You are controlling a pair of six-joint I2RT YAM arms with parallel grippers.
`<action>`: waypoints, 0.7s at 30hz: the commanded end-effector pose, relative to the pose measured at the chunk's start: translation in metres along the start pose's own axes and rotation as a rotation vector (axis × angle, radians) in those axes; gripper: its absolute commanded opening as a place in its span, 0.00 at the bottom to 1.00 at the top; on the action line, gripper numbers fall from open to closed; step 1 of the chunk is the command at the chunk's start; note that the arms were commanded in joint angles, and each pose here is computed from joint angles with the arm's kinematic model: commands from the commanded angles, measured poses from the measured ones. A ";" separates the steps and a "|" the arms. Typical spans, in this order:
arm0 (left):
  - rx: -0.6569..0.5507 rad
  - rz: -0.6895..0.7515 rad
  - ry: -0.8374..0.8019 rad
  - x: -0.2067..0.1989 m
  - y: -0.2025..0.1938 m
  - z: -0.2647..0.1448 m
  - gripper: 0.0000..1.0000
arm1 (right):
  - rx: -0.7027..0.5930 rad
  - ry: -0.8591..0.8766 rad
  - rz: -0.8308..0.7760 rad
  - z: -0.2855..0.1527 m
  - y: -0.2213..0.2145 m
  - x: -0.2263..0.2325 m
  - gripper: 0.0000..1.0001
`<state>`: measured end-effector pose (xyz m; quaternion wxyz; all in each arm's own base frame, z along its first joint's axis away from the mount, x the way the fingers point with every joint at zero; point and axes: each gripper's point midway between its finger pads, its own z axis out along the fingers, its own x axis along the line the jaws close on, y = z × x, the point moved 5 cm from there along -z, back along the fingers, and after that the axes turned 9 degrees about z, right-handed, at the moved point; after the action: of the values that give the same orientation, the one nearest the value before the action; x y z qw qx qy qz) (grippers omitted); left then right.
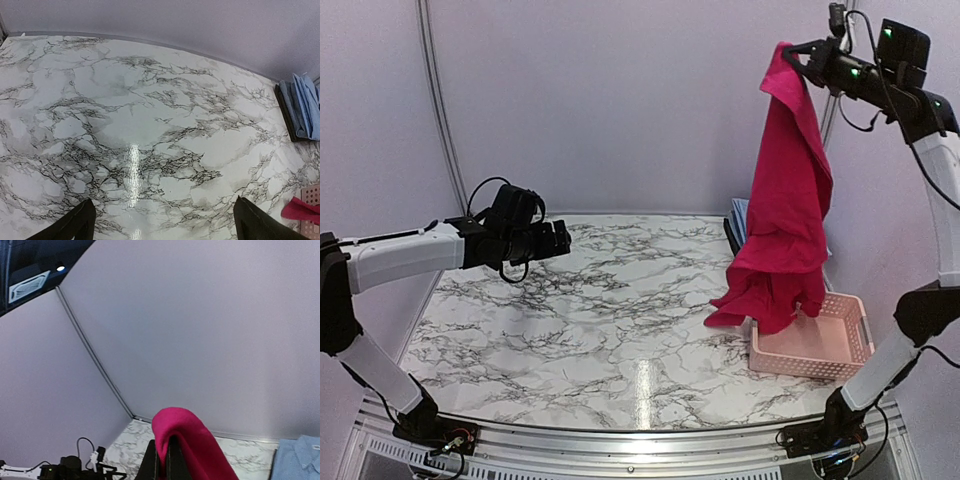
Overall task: Fold and stack the mixed laundry pile
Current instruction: Place the crumpled T-shirt at the center of the board.
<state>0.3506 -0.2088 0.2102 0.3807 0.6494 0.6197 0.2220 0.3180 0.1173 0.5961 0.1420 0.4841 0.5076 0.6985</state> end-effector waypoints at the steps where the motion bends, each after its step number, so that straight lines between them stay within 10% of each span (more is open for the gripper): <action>1: -0.023 -0.045 0.021 0.016 0.018 -0.015 0.99 | -0.105 0.387 0.025 0.045 0.017 0.067 0.00; 9: -0.064 -0.119 0.057 0.042 0.028 -0.030 0.99 | -0.109 0.822 0.168 0.086 -0.033 0.178 0.00; 18: -0.057 -0.148 0.072 0.058 0.021 -0.040 0.99 | 0.106 0.616 0.086 0.143 -0.107 0.129 0.00; 21: -0.030 -0.105 0.003 0.050 0.016 -0.043 0.99 | 0.217 0.429 0.060 0.149 -0.142 0.066 0.55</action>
<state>0.3467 -0.1478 0.2420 0.4006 0.5832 0.6663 0.2355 0.3470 0.3507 0.5477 -0.1024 0.3074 0.5569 0.7648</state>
